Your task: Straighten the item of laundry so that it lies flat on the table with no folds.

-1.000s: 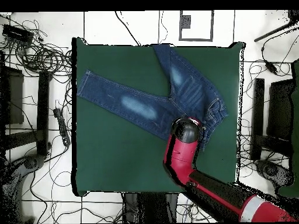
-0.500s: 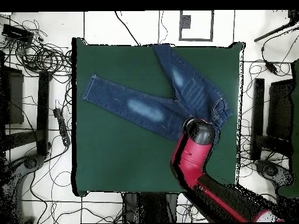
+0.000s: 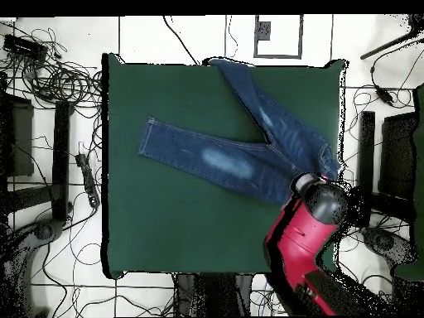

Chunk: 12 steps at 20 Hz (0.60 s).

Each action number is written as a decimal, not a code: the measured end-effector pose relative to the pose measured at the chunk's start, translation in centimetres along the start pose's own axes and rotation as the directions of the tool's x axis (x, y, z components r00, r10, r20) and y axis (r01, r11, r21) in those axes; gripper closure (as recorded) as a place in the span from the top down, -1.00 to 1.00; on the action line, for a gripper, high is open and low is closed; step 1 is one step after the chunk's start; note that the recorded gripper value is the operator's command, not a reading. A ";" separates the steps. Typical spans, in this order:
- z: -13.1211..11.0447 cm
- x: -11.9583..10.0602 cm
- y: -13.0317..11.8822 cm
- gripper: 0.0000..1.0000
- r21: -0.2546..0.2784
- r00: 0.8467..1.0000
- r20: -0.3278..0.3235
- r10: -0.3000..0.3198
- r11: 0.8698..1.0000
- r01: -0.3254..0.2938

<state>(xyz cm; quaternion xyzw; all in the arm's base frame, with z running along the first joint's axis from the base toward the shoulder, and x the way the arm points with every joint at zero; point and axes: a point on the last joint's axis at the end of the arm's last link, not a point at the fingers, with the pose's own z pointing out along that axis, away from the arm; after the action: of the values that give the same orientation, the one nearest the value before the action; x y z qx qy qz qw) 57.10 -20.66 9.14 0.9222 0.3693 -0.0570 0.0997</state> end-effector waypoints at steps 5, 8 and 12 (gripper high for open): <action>-1.6 -2.5 1.1 -1.00 -0.034 1.000 0.002 0.028 0.999 -0.028; -1.5 -3.5 1.0 -1.00 -0.033 0.999 0.016 0.036 0.999 -0.036; -0.9 -3.6 0.5 1.00 -0.018 0.999 0.022 0.038 0.999 -0.037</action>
<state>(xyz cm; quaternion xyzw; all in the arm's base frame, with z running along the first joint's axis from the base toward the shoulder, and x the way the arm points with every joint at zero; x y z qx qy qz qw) 54.85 -23.26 10.74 0.9274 0.3513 -0.0622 0.1128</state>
